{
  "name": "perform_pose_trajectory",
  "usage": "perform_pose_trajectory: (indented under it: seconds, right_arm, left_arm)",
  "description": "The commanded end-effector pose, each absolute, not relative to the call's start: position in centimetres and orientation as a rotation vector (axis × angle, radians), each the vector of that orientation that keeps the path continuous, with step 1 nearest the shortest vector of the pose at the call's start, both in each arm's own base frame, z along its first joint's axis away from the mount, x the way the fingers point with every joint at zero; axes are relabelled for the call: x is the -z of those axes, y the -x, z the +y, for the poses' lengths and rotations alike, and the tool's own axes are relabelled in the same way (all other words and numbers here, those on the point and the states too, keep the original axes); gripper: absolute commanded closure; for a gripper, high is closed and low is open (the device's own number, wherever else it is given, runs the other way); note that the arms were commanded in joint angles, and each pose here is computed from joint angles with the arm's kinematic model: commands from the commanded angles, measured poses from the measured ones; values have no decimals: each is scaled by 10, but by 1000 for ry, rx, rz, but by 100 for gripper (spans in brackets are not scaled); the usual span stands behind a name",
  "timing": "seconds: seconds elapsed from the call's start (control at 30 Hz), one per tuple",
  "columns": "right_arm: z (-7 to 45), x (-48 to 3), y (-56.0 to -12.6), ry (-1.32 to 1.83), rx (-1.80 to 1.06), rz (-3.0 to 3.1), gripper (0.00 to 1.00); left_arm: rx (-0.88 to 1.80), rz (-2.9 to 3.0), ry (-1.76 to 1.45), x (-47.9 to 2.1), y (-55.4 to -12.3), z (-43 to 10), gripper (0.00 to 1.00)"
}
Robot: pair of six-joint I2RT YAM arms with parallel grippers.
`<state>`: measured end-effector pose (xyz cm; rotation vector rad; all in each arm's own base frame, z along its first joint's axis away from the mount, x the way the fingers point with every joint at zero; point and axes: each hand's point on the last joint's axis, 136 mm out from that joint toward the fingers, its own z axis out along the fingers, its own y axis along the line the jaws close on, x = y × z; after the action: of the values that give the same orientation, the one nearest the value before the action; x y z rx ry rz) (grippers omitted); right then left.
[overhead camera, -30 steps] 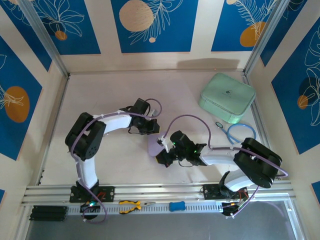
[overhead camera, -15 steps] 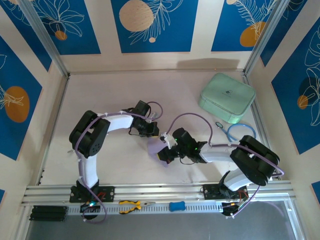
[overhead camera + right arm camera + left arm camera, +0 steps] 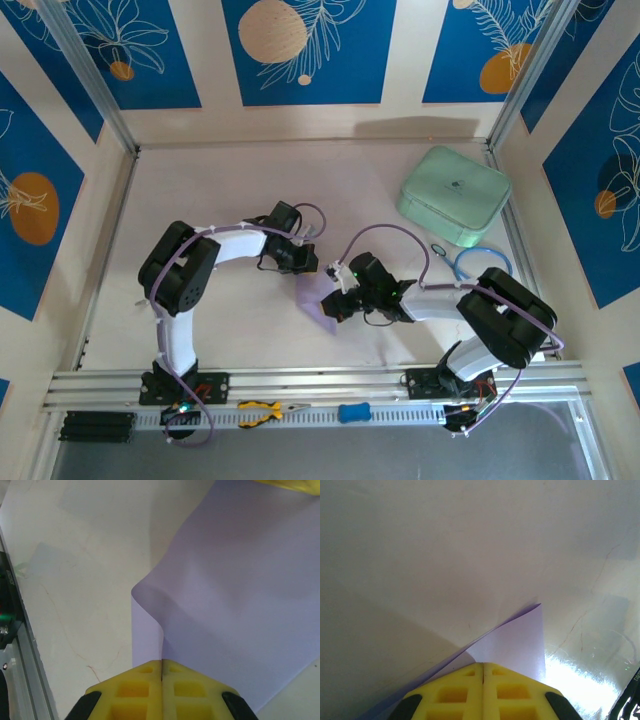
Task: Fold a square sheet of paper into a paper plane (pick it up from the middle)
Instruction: Third fold the triangle at the center of the table.
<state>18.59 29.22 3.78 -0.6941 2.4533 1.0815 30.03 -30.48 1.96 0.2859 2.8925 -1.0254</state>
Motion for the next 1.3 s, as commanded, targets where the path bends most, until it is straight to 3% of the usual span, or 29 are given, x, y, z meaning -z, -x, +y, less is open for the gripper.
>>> perform_pose_trajectory:
  seconds: [0.0,0.33,1.27]
  right_arm:
    - [286,-32,-191,640,-1034,2490,98]
    - [282,-26,-192,621,-1014,2505,98]
    - [278,-19,-199,593,-948,2539,98]
  left_arm:
    - [924,2963,-253,0,-290,-290,93]
    - [966,2890,-277,-19,-297,-296,90]
    - [921,2929,-250,-7,-294,-290,90]
